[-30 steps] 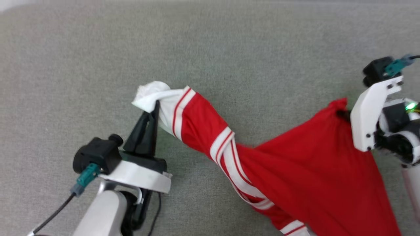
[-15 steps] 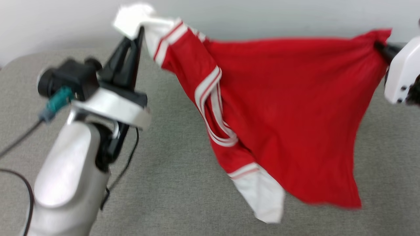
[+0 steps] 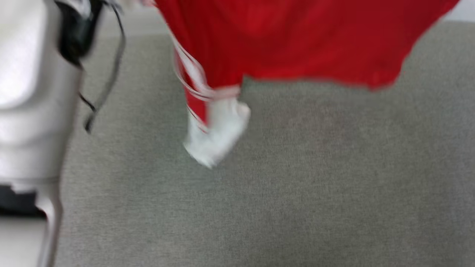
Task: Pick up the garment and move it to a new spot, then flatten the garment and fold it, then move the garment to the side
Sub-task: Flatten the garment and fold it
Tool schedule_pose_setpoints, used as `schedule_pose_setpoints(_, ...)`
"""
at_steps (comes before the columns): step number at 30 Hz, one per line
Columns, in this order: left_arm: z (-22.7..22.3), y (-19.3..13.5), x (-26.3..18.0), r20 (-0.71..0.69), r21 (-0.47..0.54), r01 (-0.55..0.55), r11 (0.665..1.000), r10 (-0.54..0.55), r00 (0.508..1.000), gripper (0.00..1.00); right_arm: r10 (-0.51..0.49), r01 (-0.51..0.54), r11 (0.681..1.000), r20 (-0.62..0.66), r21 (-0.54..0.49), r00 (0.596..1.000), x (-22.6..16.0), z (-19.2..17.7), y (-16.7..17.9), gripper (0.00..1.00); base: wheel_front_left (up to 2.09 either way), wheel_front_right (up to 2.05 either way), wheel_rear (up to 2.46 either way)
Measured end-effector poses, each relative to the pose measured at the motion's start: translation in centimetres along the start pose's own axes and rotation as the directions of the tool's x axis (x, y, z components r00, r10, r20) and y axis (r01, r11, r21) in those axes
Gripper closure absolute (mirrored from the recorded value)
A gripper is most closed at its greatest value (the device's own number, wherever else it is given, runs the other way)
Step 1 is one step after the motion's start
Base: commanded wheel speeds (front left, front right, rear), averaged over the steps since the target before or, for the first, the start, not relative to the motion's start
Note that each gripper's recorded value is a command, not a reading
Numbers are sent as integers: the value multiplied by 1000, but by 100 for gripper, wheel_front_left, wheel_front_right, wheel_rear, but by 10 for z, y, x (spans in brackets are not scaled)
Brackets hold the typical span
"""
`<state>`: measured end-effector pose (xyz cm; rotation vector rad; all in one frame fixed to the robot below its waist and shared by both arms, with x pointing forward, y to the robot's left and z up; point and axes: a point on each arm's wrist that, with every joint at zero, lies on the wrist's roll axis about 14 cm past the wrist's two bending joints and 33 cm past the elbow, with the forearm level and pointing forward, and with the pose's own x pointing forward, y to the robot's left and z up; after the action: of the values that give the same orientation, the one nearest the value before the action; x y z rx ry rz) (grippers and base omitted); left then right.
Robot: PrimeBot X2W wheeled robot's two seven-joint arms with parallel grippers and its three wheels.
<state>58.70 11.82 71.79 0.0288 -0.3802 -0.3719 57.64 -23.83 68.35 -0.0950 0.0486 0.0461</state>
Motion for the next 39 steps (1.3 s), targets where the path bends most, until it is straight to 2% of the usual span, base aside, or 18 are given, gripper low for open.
schedule_pose_setpoints(8, 8, 46, 60, 85, 49, -81, 996, 76, 993, 100, -13, 14, 1000, 178, -2, 984, 50, 34, -2, 100, 0, 0, 0)
schedule_pose_setpoints(13, -2, 64, 88, 135, 57, -110, 992, 102, 986, 100, -14, 20, 1000, 242, -22, 970, 82, 35, 0, 100, 0, 0, 0)
schedule_pose_setpoints(17, -38, 73, 100, 109, 47, -121, 992, 115, 987, 100, -1, 9, 999, 231, -31, 973, 109, 13, 6, 100, 0, 0, 0)
schedule_pose_setpoints(27, -167, 82, 85, -86, -25, -156, 987, 153, 984, 100, 77, -77, 997, 80, -5, 994, 158, -91, 41, 100, 0, 0, 0)
schedule_pose_setpoints(33, -204, 82, 57, -188, -73, -191, 979, 175, 966, 100, 100, -100, 995, 4, 22, 995, 154, -125, 51, 100, 0, 0, 0)
schedule_pose_setpoints(39, -215, 67, 18, -260, -137, -215, 967, 175, 950, 100, 116, -113, 993, -90, 43, 989, 122, -162, 53, 100, 0, 0, 0)
